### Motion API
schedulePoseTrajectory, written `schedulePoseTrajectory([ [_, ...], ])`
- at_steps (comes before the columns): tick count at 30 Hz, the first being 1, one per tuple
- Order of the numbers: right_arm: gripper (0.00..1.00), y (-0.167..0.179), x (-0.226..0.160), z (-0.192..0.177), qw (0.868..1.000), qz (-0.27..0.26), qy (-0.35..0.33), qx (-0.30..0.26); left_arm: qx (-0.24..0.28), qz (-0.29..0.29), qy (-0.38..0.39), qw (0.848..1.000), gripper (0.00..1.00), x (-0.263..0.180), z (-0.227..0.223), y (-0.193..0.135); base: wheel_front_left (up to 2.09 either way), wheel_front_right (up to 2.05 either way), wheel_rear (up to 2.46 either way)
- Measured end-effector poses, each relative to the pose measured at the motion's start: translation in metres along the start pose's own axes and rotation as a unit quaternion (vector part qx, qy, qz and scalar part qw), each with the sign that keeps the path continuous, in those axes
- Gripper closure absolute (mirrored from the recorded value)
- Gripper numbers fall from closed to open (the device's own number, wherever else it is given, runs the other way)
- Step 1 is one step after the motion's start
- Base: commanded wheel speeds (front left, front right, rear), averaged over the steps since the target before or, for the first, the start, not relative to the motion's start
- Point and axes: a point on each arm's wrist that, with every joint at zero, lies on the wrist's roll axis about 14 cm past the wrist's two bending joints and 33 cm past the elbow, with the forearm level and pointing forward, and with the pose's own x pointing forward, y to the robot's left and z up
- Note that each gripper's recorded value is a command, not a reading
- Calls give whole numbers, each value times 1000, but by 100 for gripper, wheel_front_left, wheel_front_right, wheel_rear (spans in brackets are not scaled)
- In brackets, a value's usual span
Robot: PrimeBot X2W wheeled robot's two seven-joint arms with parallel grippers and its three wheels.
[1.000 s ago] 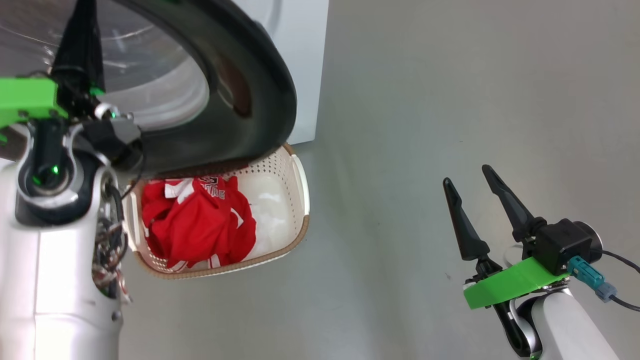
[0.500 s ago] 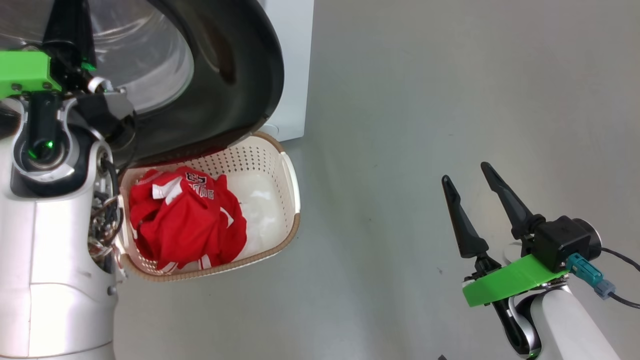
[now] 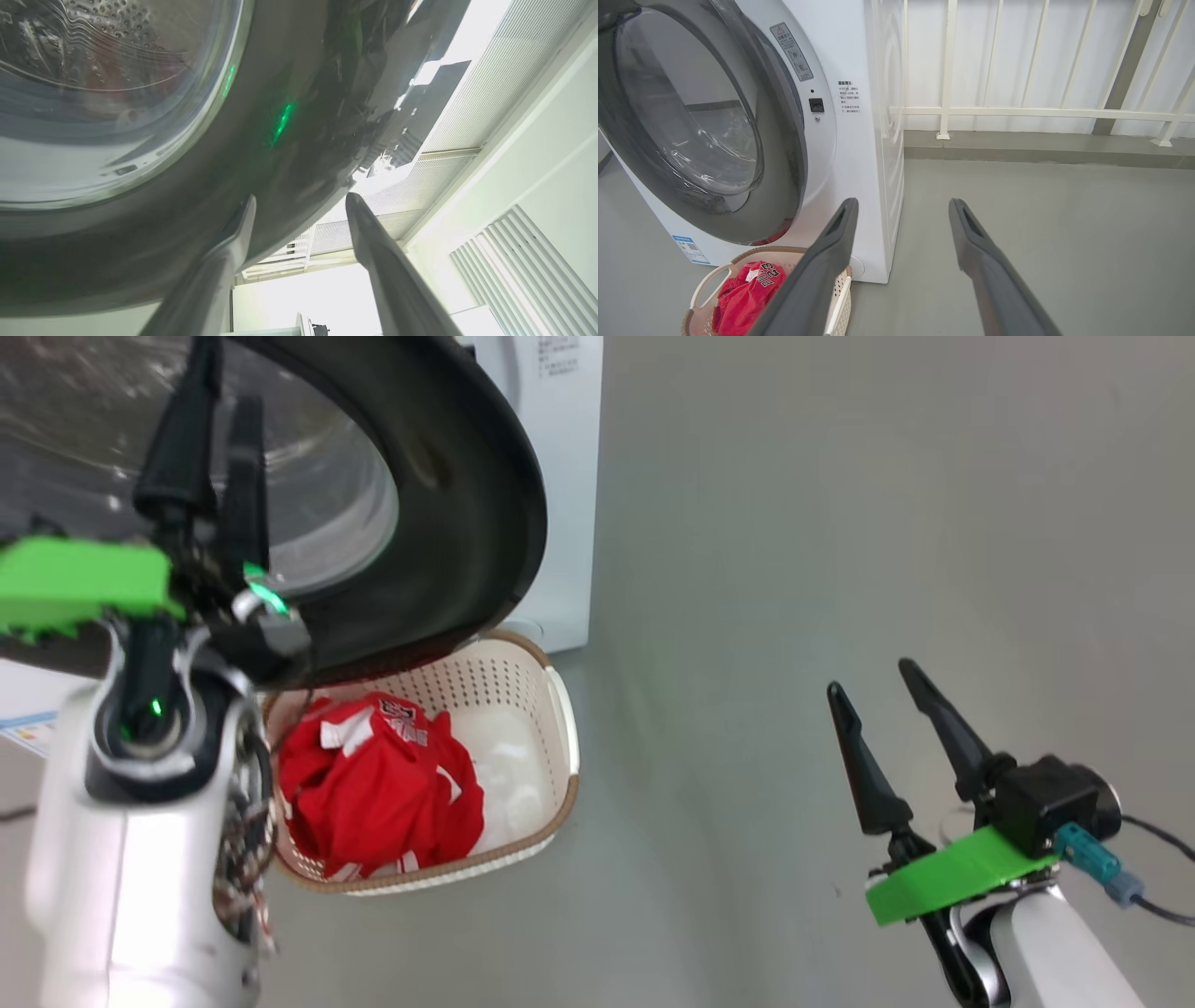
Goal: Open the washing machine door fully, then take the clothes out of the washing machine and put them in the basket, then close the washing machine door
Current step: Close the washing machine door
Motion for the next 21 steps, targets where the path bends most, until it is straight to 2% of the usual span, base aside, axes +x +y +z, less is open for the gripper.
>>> schedulePoseTrajectory([
  [8, 0, 9, -20, 5, 1000, 9, -5, 6, 28, -22, 4, 999, 0, -57, 1, -17, 0, 0, 0],
  [15, 0, 17, -31, 14, 1000, 20, -17, 7, 109, -10, -40, 993, 0, -108, 18, -10, 0, 0, 0],
  [21, 0, 19, -43, 17, 999, 24, -22, 5, 199, 28, -77, 976, 0, -154, 39, 11, 0, 0, 0],
])
